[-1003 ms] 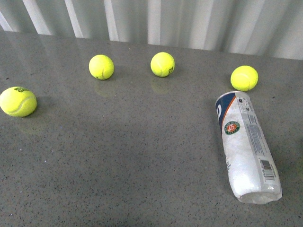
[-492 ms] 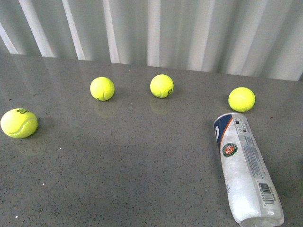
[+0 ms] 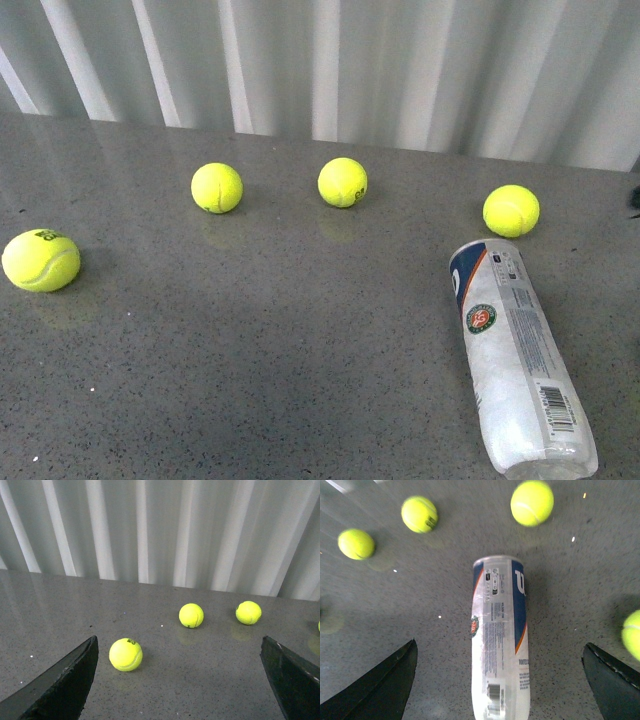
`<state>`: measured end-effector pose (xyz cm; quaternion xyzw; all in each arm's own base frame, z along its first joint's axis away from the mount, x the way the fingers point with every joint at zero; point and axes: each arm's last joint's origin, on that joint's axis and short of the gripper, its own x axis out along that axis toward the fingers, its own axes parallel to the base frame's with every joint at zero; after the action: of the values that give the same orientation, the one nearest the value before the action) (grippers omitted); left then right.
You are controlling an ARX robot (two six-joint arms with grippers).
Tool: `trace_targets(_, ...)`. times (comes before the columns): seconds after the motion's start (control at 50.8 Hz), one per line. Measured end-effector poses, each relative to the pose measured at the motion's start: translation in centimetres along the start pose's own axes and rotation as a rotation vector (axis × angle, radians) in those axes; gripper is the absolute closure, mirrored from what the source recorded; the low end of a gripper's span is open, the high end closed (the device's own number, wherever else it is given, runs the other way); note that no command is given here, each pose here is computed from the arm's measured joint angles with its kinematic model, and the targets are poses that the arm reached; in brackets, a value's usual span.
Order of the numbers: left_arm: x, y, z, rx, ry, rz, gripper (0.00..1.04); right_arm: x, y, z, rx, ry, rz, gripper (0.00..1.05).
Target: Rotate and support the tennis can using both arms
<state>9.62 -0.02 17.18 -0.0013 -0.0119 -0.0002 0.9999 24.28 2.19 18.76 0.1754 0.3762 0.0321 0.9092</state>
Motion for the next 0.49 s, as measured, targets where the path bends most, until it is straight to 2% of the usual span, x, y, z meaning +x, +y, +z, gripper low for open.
trace_targets(0.197, 0.0, 0.0, 0.0, 0.0, 0.0, 0.0, 0.07, 7.6, -0.1, 0.2, -0.004, 0.19, -0.111, 0.07)
trace_targets(0.492, 0.0, 0.0, 0.0, 0.0, 0.0, 0.0, 0.07, 11.0, 0.5, -1.2, -0.032, 0.303, -0.135, 0.07)
